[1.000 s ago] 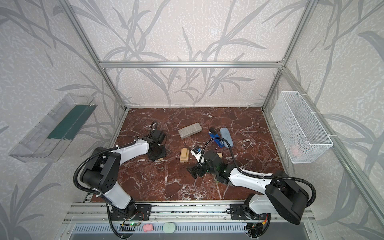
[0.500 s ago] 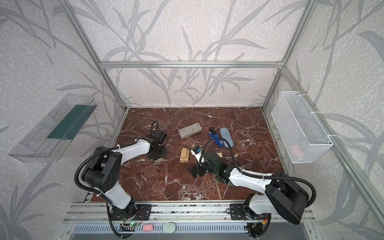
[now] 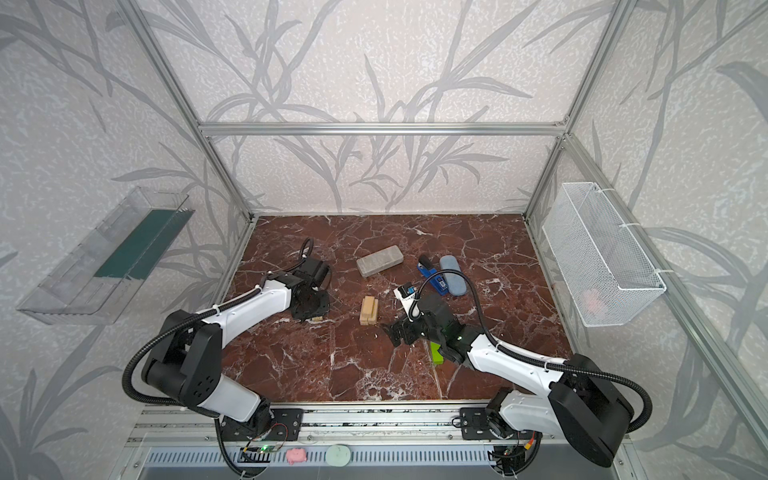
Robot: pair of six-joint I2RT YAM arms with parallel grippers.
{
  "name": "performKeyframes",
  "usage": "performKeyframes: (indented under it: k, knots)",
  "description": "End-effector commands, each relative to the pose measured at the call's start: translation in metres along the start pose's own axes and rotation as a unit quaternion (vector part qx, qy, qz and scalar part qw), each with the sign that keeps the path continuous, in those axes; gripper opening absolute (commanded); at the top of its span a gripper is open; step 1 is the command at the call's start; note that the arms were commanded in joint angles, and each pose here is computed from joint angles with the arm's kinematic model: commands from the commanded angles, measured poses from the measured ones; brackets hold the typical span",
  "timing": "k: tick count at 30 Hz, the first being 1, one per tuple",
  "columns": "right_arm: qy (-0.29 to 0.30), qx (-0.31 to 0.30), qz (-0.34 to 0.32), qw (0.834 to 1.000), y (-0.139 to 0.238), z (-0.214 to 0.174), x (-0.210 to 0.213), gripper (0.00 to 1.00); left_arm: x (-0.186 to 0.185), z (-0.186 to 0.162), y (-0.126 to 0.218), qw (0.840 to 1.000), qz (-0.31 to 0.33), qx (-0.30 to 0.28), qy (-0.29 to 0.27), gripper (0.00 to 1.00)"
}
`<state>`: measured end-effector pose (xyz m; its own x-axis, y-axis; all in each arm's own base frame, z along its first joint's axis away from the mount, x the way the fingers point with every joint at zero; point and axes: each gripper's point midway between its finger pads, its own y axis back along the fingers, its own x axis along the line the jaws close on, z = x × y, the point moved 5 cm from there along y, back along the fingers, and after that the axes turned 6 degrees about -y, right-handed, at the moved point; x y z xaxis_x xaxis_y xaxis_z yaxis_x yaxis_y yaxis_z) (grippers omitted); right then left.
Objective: Build the wood block tower
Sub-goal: 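Lift the small block with the left gripper and carry it toward the group, then lower the held block upright against the wood group with the left gripper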
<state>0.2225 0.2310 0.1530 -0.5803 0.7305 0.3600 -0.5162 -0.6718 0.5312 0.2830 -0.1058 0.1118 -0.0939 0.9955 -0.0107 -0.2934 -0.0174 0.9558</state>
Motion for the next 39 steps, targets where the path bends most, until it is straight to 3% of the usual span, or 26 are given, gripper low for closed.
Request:
performKeyframes:
  k: [1, 5, 11, 19, 31, 39]
  knots:
    - [-0.046, 0.003, -0.021, 0.999, 0.007, 0.016, -0.007, 0.99, -0.009, -0.002, 0.028, 0.999, -0.013, -0.001, -0.037, 0.19]
    - [-0.082, -0.008, -0.009, 0.997, 0.008, 0.024, -0.02, 0.99, -0.03, -0.002, 0.047, 0.996, -0.039, -0.013, -0.074, 0.17]
    - [-0.053, -0.026, -0.018, 0.998, 0.006, 0.02, -0.029, 0.99, -0.064, 0.001, 0.062, 0.99, -0.08, -0.02, -0.113, 0.14]
    - [-0.038, -0.045, -0.005, 0.998, 0.005, 0.013, -0.031, 0.99, -0.1, 0.007, 0.061, 0.985, -0.07, -0.006, -0.159, 0.12]
    - [-0.025, -0.066, 0.005, 0.997, 0.008, 0.014, -0.029, 0.99, -0.142, 0.012, 0.046, 0.984, -0.067, 0.006, -0.165, 0.1]
    - [-0.022, -0.074, 0.003, 0.997, 0.009, 0.015, -0.03, 0.99, -0.142, 0.013, 0.042, 0.987, -0.026, 0.0, -0.156, 0.08]
